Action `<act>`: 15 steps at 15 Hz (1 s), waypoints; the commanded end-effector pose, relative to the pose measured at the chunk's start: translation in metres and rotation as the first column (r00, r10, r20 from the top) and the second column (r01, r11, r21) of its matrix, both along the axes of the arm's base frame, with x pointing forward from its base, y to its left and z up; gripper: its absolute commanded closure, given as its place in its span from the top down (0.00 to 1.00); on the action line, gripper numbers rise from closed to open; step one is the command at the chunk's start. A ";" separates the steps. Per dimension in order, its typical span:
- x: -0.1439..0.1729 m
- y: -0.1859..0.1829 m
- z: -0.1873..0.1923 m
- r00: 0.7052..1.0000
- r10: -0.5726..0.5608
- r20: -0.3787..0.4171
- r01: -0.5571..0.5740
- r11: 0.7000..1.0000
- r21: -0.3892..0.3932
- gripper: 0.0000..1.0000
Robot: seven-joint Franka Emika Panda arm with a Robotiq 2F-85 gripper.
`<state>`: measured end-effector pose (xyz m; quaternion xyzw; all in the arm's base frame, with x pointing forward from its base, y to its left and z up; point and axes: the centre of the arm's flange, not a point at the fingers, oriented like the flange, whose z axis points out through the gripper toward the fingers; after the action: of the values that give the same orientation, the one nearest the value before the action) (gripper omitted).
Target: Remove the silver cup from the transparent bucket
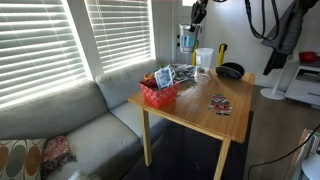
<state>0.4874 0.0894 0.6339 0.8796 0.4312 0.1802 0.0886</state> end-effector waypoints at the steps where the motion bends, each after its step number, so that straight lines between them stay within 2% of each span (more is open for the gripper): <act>1: 0.000 0.000 0.000 1.000 0.001 0.000 -0.001 1.000 0.000 0.05; 2: 0.000 -0.001 0.000 1.000 0.001 0.000 -0.001 1.000 0.000 0.01; 3: 0.002 0.003 -0.006 0.999 0.047 -0.004 -0.047 0.998 0.036 0.01; 4: 0.004 0.004 -0.013 0.999 0.048 0.000 -0.048 0.999 0.011 0.01; 8: 0.013 0.016 -0.047 0.990 0.140 -0.004 -0.140 0.990 -0.010 0.01; 12: 0.021 0.031 -0.082 0.965 0.262 -0.015 -0.263 0.965 -0.011 0.01; 15: 0.026 0.033 -0.104 0.950 0.311 -0.028 -0.311 0.950 -0.009 0.01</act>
<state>0.5125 0.1224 0.5461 0.8194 0.5425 0.1706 0.0718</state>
